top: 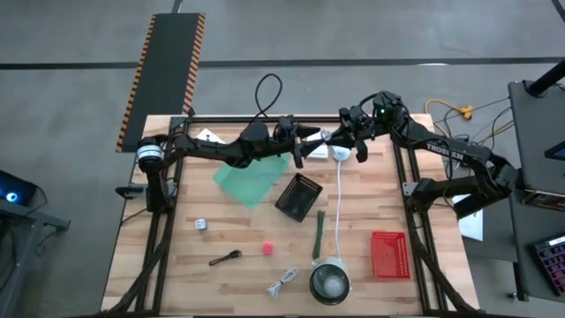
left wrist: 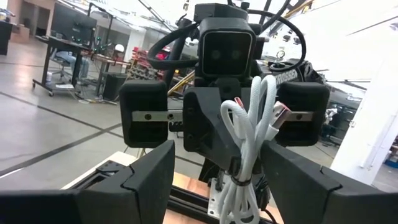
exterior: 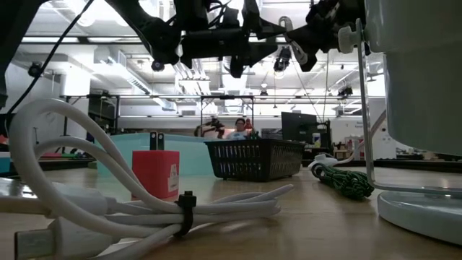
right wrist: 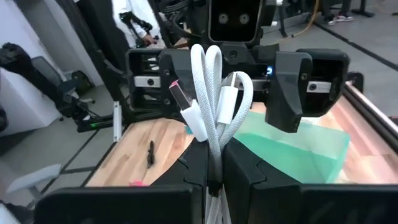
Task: Pick and place items into bin
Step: Put the top white charger cable into the green bin, then put the right white box into the black bin
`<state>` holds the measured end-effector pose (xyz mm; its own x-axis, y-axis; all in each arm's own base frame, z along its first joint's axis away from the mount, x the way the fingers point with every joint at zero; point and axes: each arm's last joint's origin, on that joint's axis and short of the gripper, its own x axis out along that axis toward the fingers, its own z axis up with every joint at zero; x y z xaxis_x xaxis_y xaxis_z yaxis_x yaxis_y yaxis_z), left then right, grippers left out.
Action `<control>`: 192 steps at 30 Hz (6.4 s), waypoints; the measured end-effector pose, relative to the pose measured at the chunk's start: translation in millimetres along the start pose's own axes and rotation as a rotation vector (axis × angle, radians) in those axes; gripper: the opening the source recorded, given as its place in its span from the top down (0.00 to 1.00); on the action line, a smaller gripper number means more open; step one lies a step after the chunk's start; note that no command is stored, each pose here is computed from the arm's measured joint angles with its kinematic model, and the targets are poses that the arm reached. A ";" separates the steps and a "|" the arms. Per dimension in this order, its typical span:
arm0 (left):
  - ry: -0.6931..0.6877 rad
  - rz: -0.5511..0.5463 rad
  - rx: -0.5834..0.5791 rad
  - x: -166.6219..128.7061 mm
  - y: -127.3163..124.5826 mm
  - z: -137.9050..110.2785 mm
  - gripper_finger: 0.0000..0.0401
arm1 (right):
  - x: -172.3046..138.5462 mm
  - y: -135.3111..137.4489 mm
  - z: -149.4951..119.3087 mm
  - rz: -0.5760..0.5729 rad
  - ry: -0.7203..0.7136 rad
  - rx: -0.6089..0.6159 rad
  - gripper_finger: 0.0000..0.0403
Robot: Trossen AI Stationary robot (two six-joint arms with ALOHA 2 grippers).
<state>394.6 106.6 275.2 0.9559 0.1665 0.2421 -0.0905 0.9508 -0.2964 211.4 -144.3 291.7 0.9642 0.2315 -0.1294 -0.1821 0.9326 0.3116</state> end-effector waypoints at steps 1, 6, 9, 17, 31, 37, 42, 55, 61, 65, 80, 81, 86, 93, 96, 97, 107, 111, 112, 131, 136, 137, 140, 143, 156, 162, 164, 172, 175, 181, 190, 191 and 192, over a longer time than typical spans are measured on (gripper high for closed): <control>-0.001 0.001 0.000 -0.1 0.3 0.3 0.45 | 0.4 0.1 0.0 -0.009 -0.001 -0.001 0.96; -0.013 0.000 0.003 2.2 0.7 4.9 0.45 | 0.3 -0.2 0.4 -0.025 -0.005 -0.010 0.96; -0.025 -0.010 0.005 4.0 -0.6 8.4 0.45 | 0.5 -1.0 -1.7 -0.050 0.008 0.009 0.96; -0.032 -0.039 0.006 6.2 -2.4 12.0 0.45 | 0.7 -2.4 -4.5 -0.082 0.023 0.003 0.96; -0.013 -0.046 0.004 7.6 -1.2 6.1 0.56 | 4.4 1.2 -4.5 -0.059 0.025 0.001 0.96; -0.007 -0.068 0.005 7.4 -1.4 5.9 0.70 | 4.4 1.4 -4.4 -0.054 0.025 0.003 0.96; -0.010 -0.074 0.006 7.2 -1.4 6.3 0.84 | 4.6 2.3 -2.7 -0.040 0.025 -0.006 0.96; -0.020 -0.090 0.016 8.0 6.1 16.9 0.95 | 4.1 3.9 4.2 -0.029 0.021 -0.008 0.81; -0.008 -0.100 0.021 2.9 10.2 30.9 0.95 | 3.6 3.8 2.6 -0.034 0.039 -0.004 0.74; 0.039 -0.089 0.013 -1.1 9.4 39.0 0.95 | 3.7 3.8 1.8 -0.031 0.044 -0.008 0.71; 0.539 0.106 -0.104 -57.2 3.1 60.9 0.95 | 3.5 3.5 -1.9 -0.029 0.069 -0.031 0.68; 0.555 0.128 -0.106 -60.6 3.1 62.5 0.95 | 3.4 3.4 -2.3 -0.031 0.072 -0.032 0.68; 0.668 0.305 -0.103 -82.2 4.8 67.7 0.95 | 3.4 3.3 -3.6 -0.032 0.081 -0.054 0.70; 0.800 0.496 -0.284 -98.1 17.7 57.2 0.93 | 3.3 3.2 -3.7 -0.033 0.082 -0.068 0.72; 0.878 0.568 -0.344 -102.8 23.7 47.0 0.91 | 3.3 3.2 -3.7 -0.033 0.082 -0.068 0.73; 0.895 0.575 -0.348 -102.8 24.8 44.0 0.91 | 3.3 3.2 -3.7 -0.033 0.082 -0.068 0.73; 1.070 0.620 -0.392 -110.0 29.3 24.4 0.94 | 3.4 3.1 -3.7 -0.033 0.082 -0.068 0.75; 1.129 0.564 -0.410 -113.1 26.5 21.8 0.94 | 3.4 3.1 -3.7 -0.033 0.082 -0.068 0.76; 1.142 0.556 -0.421 -114.0 25.7 20.9 0.94 | 3.4 3.1 -3.7 -0.033 0.082 -0.070 0.76; 1.163 0.553 -0.430 -116.9 25.7 16.8 0.83 | 3.2 2.9 -5.9 -0.034 0.098 -0.083 0.80; 1.162 0.553 -0.429 -116.8 25.8 16.8 0.75 | 3.2 2.9 -5.9 -0.034 0.098 -0.083 0.79; 1.162 0.553 -0.429 -116.8 25.8 16.8 0.73 | 3.2 2.9 -5.9 -0.034 0.098 -0.083 0.79; 1.162 0.553 -0.429 -116.7 25.8 16.8 0.68 | 3.2 2.9 -5.9 -0.034 0.098 -0.077 0.78; 1.161 0.552 -0.428 -116.6 25.8 16.9 0.65 | 3.2 2.7 -6.0 -0.045 0.097 -0.034 0.77; 1.135 0.544 -0.425 -114.2 26.4 17.8 0.61 | 13.8 -25.5 -26.0 -0.395 0.133 0.429 0.62; 1.111 0.535 -0.423 -111.9 26.6 18.7 0.61 | 31.4 -53.1 -39.3 -0.484 0.278 0.542 0.50; 1.114 0.537 -0.424 -112.2 26.5 18.7 0.61 | 36.0 -61.6 -40.5 -0.499 0.327 0.585 0.48; 1.113 0.536 -0.425 -112.1 26.5 18.7 0.61 | 47.0 -95.2 -59.1 -0.570 0.573 0.800 0.48; 1.113 0.537 -0.425 -112.1 26.5 18.7 0.61 | 48.0 -104.6 -69.9 -0.581 0.622 0.833 0.48; 1.114 0.537 -0.425 -112.1 26.5 18.7 0.61 | 41.6 -113.5 -86.7 -0.607 0.655 0.885 0.48; 1.114 0.536 -0.425 -112.2 26.5 18.8 0.61 | 29.7 -125.4 -91.0 -0.777 0.660 0.805 0.48; 1.114 0.536 -0.425 -112.2 26.5 18.8 0.61 | 30.5 -126.7 -91.0 -0.776 0.653 0.798 0.48; 1.114 0.537 -0.425 -112.2 26.5 18.8 0.61 | 31.4 -127.8 -90.5 -0.775 0.641 0.790 0.48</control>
<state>279.7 118.0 257.6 0.5638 -0.0023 -0.8259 -0.6312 0.6437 -0.4326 247.5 -231.2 162.7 0.4605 0.0005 -0.8876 0.7599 0.5167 0.3945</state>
